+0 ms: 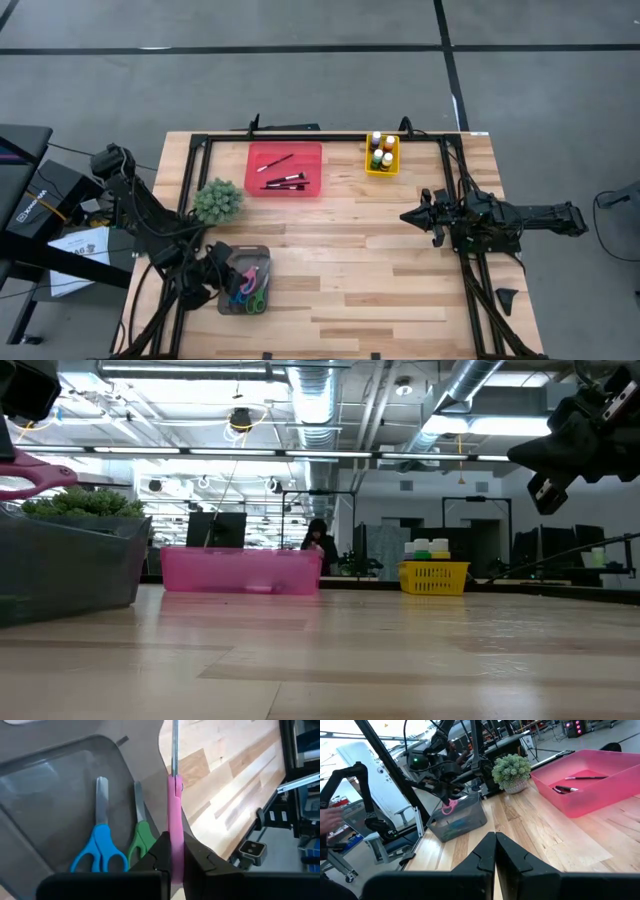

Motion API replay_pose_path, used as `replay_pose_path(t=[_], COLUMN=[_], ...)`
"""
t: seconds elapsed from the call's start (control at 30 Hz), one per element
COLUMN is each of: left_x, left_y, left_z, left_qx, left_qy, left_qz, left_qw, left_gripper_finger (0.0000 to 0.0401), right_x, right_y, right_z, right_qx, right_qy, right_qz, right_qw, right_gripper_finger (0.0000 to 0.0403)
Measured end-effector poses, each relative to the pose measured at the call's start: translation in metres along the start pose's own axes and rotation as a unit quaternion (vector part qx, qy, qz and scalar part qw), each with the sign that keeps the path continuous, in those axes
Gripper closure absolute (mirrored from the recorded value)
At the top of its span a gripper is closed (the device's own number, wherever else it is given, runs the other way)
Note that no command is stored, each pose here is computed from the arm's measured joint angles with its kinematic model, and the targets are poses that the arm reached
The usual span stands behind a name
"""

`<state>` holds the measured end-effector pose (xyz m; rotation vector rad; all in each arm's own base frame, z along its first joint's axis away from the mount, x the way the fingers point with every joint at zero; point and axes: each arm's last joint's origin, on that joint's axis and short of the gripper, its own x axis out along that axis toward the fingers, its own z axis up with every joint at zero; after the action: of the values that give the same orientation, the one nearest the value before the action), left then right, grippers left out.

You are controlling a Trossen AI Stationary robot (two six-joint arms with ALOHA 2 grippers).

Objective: Pick & Place Paint Supplies
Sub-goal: Put the pink scissors into the black bin

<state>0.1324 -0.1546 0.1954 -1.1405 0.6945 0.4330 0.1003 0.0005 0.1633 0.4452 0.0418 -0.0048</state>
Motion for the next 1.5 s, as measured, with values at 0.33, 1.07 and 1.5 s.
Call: replay_pose_path(t=[0.33, 1.07, 1.5], left_x=[0.004, 0.022, 0.03], left_y=[0.004, 0.002, 0.007], left_z=[0.001, -0.017, -0.02], left_qx=[0.006, -0.011, -0.023], left_qy=[-0.007, 0.024, 0.011], left_qz=[0.014, 0.013, 0.034], left_qw=[1.0, 1.0, 0.999], left_gripper_finger=[0.0393, 0.0393, 0.0393], right_x=[0.0, 0.0, 0.0], right_y=[0.0, 0.0, 0.0], right_z=[0.0, 0.0, 0.0], right_qx=[0.0, 0.0, 0.0], right_qy=[0.0, 0.0, 0.0], right_qz=[0.0, 0.0, 0.0], right_qw=[1.0, 1.0, 1.0], right_gripper_finger=[0.0397, 0.0397, 0.0397])
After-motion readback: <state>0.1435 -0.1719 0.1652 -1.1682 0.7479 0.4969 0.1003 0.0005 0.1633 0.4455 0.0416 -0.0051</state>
